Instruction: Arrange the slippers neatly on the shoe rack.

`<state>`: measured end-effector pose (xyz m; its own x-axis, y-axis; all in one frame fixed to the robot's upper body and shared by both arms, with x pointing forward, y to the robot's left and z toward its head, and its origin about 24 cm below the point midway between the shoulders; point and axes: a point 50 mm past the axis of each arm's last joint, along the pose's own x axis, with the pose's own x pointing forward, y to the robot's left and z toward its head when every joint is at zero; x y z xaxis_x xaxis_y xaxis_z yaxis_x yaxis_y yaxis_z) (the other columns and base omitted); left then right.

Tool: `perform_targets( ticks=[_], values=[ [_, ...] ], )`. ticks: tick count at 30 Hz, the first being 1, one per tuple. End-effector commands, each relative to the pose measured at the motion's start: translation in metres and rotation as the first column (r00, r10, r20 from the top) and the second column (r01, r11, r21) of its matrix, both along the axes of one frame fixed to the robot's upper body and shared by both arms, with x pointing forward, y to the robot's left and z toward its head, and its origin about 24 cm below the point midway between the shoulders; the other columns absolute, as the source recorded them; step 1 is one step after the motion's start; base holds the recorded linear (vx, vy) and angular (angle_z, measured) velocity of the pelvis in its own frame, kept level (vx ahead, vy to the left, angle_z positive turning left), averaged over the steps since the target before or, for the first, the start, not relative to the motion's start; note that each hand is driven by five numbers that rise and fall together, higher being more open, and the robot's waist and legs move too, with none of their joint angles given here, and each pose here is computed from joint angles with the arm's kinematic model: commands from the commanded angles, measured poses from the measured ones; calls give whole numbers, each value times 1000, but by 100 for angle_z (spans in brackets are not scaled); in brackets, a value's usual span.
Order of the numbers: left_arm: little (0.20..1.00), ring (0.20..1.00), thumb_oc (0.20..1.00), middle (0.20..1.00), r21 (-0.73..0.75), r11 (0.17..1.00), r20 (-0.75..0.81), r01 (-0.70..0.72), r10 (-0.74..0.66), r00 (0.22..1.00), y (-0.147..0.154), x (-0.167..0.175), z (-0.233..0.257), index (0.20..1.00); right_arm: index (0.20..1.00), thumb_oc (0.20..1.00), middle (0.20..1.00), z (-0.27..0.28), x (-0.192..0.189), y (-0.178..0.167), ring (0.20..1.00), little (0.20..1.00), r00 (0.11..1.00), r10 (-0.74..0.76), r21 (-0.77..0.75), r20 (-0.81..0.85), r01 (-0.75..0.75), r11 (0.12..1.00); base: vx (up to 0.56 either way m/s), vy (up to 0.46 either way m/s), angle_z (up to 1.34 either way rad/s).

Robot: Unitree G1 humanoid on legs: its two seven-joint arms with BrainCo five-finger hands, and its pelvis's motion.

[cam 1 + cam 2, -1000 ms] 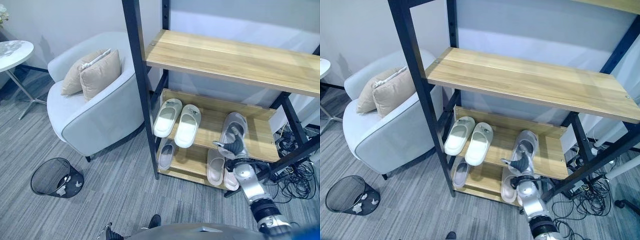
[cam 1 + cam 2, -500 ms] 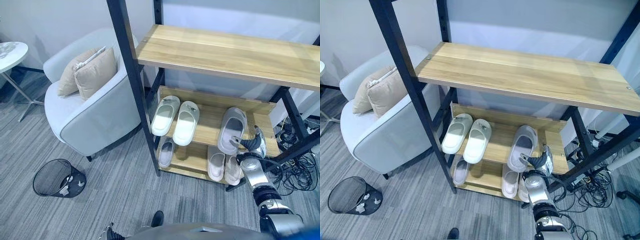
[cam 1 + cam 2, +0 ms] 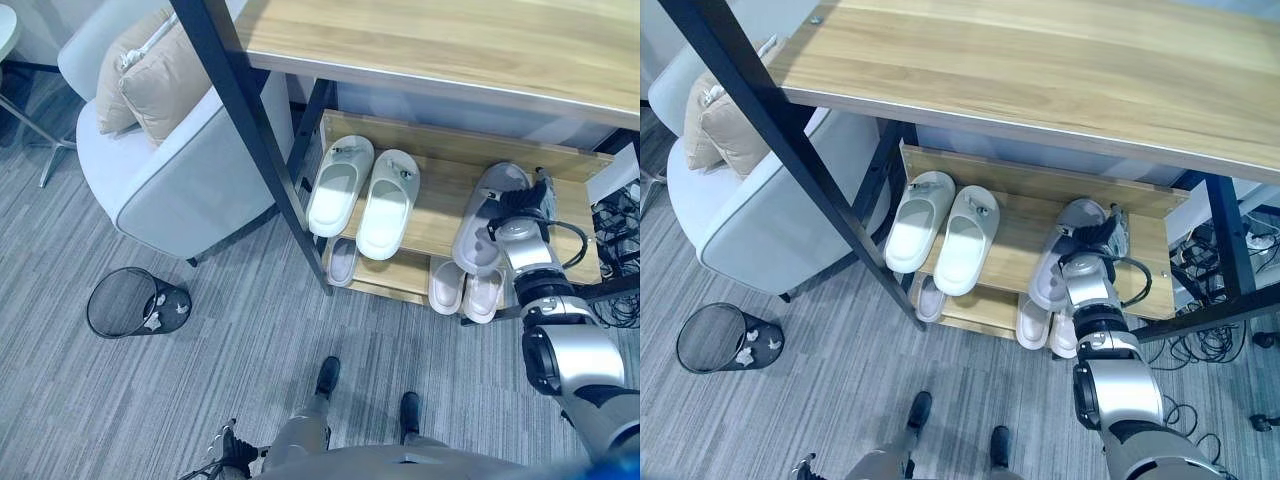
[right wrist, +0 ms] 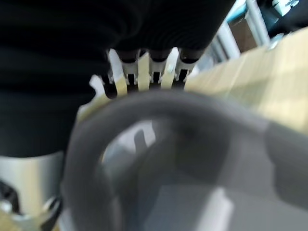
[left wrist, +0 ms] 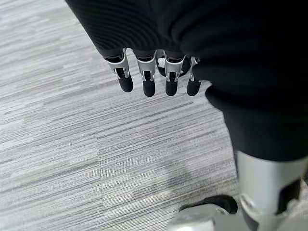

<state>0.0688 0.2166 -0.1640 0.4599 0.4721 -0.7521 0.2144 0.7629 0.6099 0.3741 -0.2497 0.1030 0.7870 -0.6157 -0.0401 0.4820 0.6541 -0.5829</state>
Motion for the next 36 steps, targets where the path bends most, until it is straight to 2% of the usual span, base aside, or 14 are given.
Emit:
perform_targets(
  ticks=[1, 10, 20, 21, 22, 30, 36],
  values=[
    [1000, 1000, 1000, 1000, -175, 985, 8, 10, -9, 1000, -68, 5, -6, 1000, 1000, 1000, 1000, 0, -8, -27, 1000, 1000, 996, -81, -11, -31, 81, 997, 0, 0, 0],
    [1000, 1000, 1000, 1000, -184, 983, 2, 9, -9, 1000, -69, -1, -7, 1000, 1000, 1000, 1000, -40, -32, -23, 1000, 1000, 995, -47, 73, -90, 54, 996, 45, -8, 0],
    [1000, 1000, 1000, 1000, -173, 985, -40, 24, -32, 999, -67, -14, -9, 1000, 1000, 1000, 1000, -85, -59, -11, 1000, 1000, 974, 3, 62, -225, 11, 998, 7, -3, 0],
    [1000, 1000, 1000, 1000, -171, 985, -41, 29, -37, 998, -67, -15, -9, 1000, 576, 576, 576, -87, -60, -11, 576, 576, 973, 2, 58, -230, 12, 998, 0, 0, 0],
    [1000, 1000, 1000, 1000, -167, 985, -44, 33, -41, 998, -67, -16, -9, 1000, 200, 200, 200, -88, -61, -10, 200, 200, 972, 2, 52, -235, 10, 999, 0, 0, 0],
    [1000, 1000, 1000, 1000, -141, 989, -59, 45, -54, 997, -62, -22, -10, 1000, 200, 200, 200, -97, -72, -6, 200, 200, 968, -11, 7, -252, 13, 1000, 0, 0, 0],
    [1000, 1000, 1000, 1000, -124, 991, -59, 49, -57, 997, -60, -23, -9, 1000, 200, 200, 200, -81, -72, -3, 200, 200, 994, -18, -42, -110, 13, 999, 0, 0, 0]
  ],
)
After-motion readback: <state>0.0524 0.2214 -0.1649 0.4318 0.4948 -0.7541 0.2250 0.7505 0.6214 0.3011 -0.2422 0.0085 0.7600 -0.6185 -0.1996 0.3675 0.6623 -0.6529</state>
